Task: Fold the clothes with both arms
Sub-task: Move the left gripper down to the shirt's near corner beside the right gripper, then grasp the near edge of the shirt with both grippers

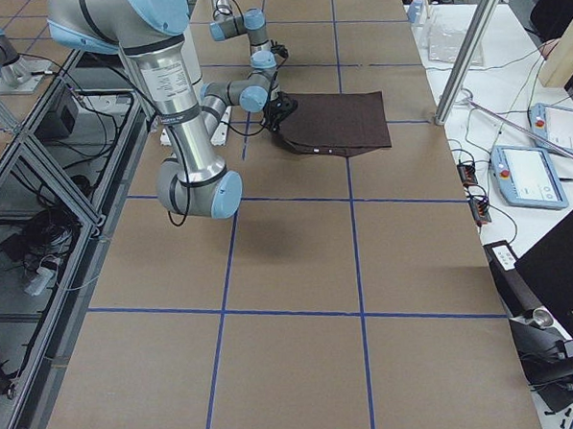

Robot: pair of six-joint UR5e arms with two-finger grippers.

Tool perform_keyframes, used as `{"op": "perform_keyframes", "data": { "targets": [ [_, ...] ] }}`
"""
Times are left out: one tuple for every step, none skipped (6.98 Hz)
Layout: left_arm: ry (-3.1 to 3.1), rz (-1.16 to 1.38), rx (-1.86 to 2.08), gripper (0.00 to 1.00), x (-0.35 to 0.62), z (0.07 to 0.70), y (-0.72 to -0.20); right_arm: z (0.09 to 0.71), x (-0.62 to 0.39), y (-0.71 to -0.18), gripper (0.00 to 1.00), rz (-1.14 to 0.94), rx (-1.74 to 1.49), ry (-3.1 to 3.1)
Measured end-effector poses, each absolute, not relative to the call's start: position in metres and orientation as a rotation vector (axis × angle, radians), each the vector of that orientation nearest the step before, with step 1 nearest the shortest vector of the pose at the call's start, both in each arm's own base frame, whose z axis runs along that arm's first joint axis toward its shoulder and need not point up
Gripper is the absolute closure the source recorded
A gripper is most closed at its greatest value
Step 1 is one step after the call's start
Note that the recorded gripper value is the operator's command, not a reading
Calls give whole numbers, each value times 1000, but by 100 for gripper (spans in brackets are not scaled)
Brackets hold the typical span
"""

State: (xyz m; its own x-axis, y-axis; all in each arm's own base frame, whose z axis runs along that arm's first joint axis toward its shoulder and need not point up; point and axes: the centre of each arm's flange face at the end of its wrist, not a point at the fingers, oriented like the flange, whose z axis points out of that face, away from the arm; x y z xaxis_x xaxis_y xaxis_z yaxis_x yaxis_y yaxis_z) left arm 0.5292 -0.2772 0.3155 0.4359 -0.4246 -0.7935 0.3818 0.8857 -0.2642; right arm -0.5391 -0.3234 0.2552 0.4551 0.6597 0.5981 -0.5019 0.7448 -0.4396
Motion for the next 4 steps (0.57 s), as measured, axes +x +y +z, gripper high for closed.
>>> {"op": "perform_keyframes", "data": {
  "targets": [
    [997, -498, -50, 79, 531, 317, -275, 254, -538, -323, 100, 723, -212, -833],
    [996, -498, -51, 100, 532, 318, -274, 253, -537, -323, 100, 722, -212, -836],
    [996, -498, -51, 100, 531, 318, -274, 252, -536, -323, 100, 721, -212, -838],
    [999, -498, -51, 100, 530, 316, -275, 252, -536, -323, 100, 721, -212, -839]
  ]
}}
